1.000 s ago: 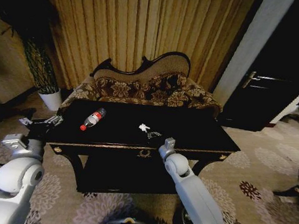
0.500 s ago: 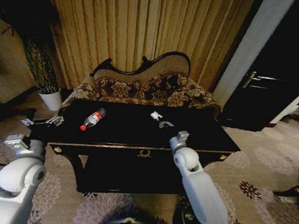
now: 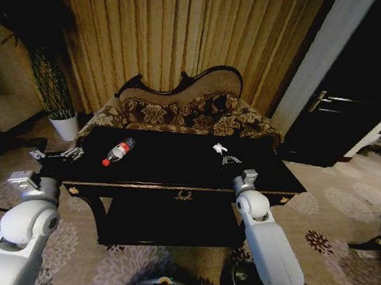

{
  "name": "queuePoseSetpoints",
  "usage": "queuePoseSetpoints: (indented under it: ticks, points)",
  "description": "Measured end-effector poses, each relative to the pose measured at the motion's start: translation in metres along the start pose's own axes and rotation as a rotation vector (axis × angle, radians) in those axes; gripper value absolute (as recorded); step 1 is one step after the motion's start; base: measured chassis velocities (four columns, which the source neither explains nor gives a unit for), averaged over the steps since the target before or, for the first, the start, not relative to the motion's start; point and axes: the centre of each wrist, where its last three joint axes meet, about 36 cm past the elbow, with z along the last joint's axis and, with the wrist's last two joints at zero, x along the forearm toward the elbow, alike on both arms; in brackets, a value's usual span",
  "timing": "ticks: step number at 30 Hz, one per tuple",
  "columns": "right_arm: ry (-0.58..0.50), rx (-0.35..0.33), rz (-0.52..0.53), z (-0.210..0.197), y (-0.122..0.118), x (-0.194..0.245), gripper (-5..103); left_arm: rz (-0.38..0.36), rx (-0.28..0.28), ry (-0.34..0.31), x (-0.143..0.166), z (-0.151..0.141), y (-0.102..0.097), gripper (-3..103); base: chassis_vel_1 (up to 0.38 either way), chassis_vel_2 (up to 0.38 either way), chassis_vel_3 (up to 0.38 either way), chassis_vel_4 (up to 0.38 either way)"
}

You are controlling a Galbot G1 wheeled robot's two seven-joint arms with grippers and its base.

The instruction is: Move to the front of the table and place the trash on the table into the trash bin.

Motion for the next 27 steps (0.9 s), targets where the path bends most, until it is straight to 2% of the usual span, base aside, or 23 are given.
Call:
queuePoseSetpoints:
  ticks: [12, 27]
  points:
    - [-0.017, -0.016, 0.041, 0.001, -0.014, 0.009, 0, 0.012, 0.020, -0.002, 0.002, -0.003, -0.002, 100, 0.052, -0.060, -0.056, 0.057]
    - [0.005, -0.021, 0.061, 0.018, -0.016, 0.019, 0, 0.017, 0.010, 0.000, 0.001, -0.004, -0.001, 100, 0.269, -0.275, -0.271, 0.267]
